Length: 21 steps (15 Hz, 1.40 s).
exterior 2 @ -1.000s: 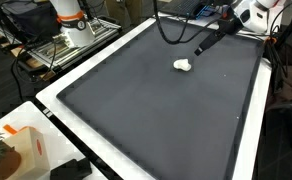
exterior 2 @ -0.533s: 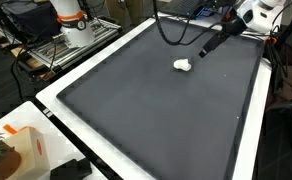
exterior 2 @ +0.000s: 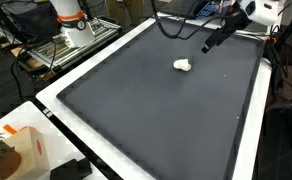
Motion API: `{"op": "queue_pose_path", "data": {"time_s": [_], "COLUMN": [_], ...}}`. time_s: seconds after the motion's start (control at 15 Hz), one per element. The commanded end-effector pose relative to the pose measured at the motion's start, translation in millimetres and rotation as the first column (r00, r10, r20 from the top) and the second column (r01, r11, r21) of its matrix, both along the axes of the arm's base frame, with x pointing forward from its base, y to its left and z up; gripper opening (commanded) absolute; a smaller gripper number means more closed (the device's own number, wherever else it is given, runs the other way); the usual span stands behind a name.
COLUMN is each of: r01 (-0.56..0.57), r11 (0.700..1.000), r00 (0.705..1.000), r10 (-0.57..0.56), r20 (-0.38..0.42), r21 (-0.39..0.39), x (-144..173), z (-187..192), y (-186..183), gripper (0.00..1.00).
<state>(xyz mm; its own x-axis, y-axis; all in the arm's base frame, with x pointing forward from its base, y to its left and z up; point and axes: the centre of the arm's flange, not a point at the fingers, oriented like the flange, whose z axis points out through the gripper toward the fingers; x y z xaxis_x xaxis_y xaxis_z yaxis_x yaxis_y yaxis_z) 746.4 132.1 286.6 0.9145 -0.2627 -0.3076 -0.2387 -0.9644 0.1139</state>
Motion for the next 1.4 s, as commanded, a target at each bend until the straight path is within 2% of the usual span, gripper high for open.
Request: {"op": "queue_pose_path", "data": {"time_s": [0.0,0.2,0.27,0.6,0.73,1.0,1.13,1.33], "r01": [-0.035,-0.087,-0.064,-0.068,-0.049,0.001,0.035,0.1], "r11": [0.999,0.996,0.998,0.998,0.999,1.0,0.998,0.992], "r00": [0.99,0.978,0.988,0.987,0.995,1.0,0.999,0.994], "r10": [0.037,0.09,0.065,0.069,0.048,-0.001,-0.035,-0.097], "r20": [-0.133,-0.188,-0.143,-0.145,-0.092,-0.021,0.003,0.047], "r21": [0.015,0.027,0.012,0.013,-0.008,-0.028,-0.047,-0.08], "x": [-79,-99,-32,-34,-42,-80,-100,-114], "z": [4,4,6,8,2,-20,-21,-14], "y": [-16,-20,-5,-5,-5,-9,-13,-20], "gripper": [1.0,1.0,1.0,1.0,1.0,1.0,1.0,1.0]}}
